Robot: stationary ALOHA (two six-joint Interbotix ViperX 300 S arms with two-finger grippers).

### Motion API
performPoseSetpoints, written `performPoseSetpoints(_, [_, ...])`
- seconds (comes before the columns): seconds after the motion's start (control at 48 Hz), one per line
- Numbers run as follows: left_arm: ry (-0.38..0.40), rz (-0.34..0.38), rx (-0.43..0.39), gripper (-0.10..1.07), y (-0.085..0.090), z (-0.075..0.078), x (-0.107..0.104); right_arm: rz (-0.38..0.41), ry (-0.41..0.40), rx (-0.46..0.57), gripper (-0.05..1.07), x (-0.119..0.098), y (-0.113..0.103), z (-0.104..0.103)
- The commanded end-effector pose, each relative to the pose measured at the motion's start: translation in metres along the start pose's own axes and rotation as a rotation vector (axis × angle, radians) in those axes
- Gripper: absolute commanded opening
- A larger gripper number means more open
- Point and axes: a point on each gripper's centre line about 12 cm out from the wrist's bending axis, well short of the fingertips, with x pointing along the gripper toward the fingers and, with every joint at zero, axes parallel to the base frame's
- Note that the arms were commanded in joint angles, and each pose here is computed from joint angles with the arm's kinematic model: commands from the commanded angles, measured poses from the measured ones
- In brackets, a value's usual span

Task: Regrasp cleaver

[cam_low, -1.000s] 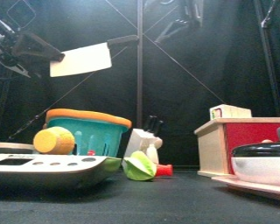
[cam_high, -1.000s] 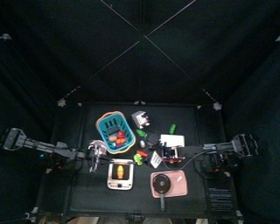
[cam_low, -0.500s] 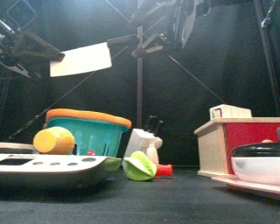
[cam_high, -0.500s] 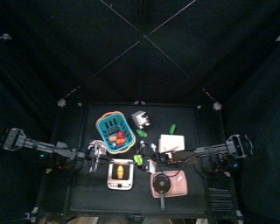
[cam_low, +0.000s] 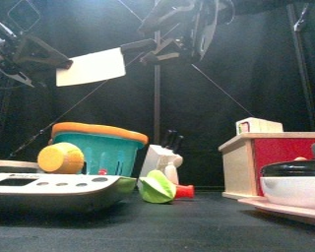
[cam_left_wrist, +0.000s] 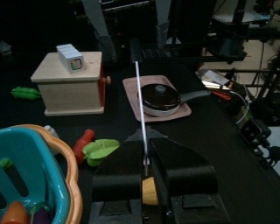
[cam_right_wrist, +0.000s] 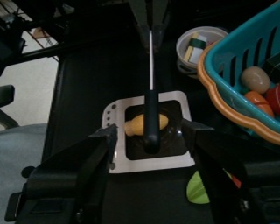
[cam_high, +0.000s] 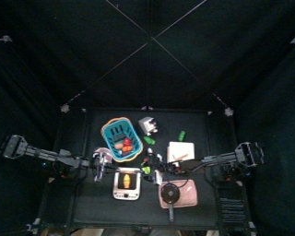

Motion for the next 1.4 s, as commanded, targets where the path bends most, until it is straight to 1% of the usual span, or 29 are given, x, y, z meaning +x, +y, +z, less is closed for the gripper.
performPoseSetpoints(0.0, [-0.034,-0.001,0.000,0.41,0.000,0.010,0.004,0.002,-0.043,0.016,0.87,-0.003,-0.002,0.015])
performPoseSetpoints(0.208, [-0.031,-0.001,0.000,0.41,0.000,0.010,0.003,-0.007,-0.049,0.022,0.77,0.000,-0.005,0.019])
performPoseSetpoints(0.354, [-0.029,-0.001,0.000,0.41,0.000,0.009,0.003,-0.017,-0.050,0.041,0.73,0.002,-0.010,0.020])
performPoseSetpoints(0.583, [-0.029,-0.001,0.000,0.41,0.000,0.009,0.003,-0.025,-0.034,0.058,0.65,0.008,-0.014,0.016])
performPoseSetpoints(0.75, [-0.026,-0.001,0.002,0.41,0.000,0.007,0.003,-0.025,-0.023,0.069,0.56,0.010,-0.013,0.013])
performPoseSetpoints(0.833, [-0.021,-0.001,0.000,0.41,0.000,0.006,0.002,-0.025,-0.023,0.072,0.54,0.010,-0.013,0.013])
performPoseSetpoints(1.125, [-0.021,-0.001,0.002,0.41,0.000,0.006,0.002,-0.022,-0.019,0.071,0.52,0.013,-0.012,0.011])
performPoseSetpoints(1.375, [-0.017,-0.003,0.007,0.43,-0.001,0.005,0.002,-0.030,-0.009,0.047,0.52,0.018,-0.013,0.011])
